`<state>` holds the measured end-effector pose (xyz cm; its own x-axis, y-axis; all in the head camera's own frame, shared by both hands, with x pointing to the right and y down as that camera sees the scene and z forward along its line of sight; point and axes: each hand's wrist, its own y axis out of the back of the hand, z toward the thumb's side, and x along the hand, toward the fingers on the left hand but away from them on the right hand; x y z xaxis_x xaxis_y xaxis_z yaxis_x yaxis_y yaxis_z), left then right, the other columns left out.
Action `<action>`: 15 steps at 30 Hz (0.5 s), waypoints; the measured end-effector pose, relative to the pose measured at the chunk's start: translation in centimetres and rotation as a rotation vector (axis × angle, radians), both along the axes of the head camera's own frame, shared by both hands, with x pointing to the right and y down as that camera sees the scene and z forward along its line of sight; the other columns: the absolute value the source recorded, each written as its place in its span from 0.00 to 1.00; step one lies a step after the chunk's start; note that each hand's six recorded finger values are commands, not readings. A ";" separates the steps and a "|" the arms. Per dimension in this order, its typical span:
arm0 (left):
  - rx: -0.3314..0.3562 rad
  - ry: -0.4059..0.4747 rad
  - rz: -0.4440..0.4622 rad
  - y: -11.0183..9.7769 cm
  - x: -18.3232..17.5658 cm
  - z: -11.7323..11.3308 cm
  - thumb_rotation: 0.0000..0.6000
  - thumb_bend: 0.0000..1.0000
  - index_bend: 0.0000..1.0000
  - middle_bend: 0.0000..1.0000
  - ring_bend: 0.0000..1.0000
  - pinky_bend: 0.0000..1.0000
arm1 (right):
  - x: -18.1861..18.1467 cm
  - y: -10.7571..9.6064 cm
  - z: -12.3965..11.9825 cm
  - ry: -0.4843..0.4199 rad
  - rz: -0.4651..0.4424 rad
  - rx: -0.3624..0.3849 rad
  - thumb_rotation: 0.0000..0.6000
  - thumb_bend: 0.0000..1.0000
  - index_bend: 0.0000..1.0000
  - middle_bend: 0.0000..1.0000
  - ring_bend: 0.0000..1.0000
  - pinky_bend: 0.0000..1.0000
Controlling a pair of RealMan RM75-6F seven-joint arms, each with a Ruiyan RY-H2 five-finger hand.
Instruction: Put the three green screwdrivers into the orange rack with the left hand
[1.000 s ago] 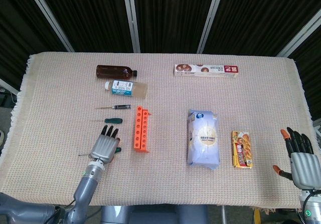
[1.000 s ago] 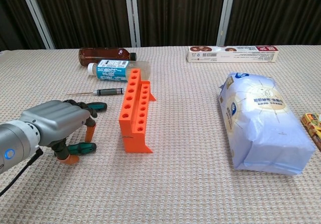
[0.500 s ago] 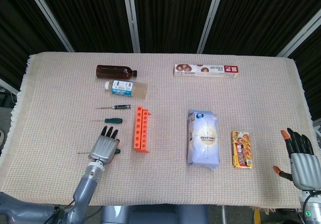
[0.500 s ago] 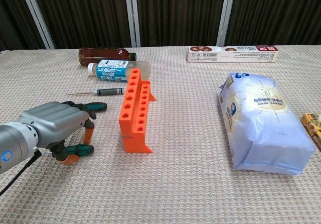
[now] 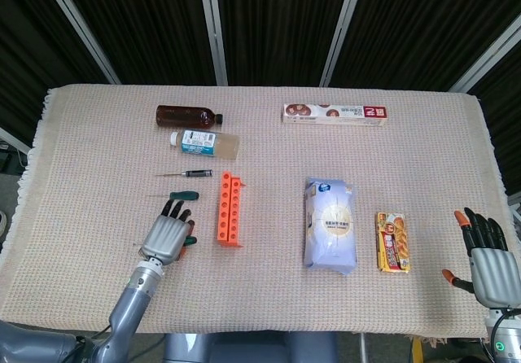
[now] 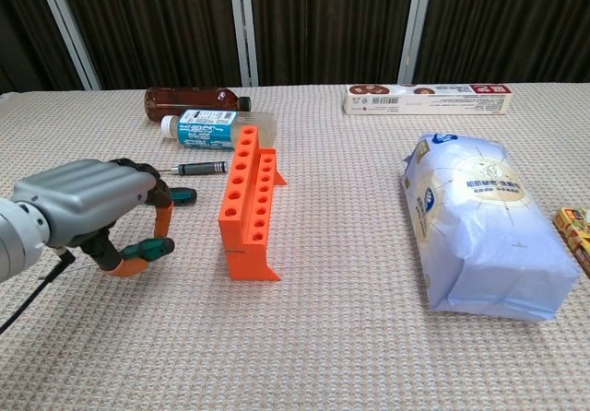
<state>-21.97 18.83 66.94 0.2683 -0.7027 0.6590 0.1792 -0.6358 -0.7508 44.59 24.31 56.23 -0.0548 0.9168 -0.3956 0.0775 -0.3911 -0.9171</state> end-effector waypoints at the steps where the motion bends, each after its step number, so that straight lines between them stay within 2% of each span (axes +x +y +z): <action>1: 0.004 0.014 -0.008 -0.1 -0.1 -0.2 1.00 0.43 0.67 0.20 0.04 0.00 | 0.0 0.0 0.0 -0.001 0.000 0.000 1.00 0.00 0.00 0.00 0.00 0.00; 5: 0.018 0.131 -0.071 -1.0 -0.9 -2.0 1.00 0.45 0.68 0.21 0.04 0.00 | -0.1 -0.1 0.1 -0.004 -0.006 -0.004 1.00 0.00 0.00 0.00 0.00 0.00; 15: 0.036 0.535 -0.229 -2.8 -1.9 -7.1 1.00 0.45 0.69 0.23 0.01 0.00 | -0.4 -0.2 0.3 -0.010 -0.016 -0.004 1.00 0.00 0.00 0.00 0.00 0.00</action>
<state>-23.87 16.04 59.83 0.3959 -0.8015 0.4481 -0.3699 -0.5858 -0.7211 44.23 24.07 56.51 -0.0362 0.9161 -0.3994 0.0805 -0.3957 -0.9148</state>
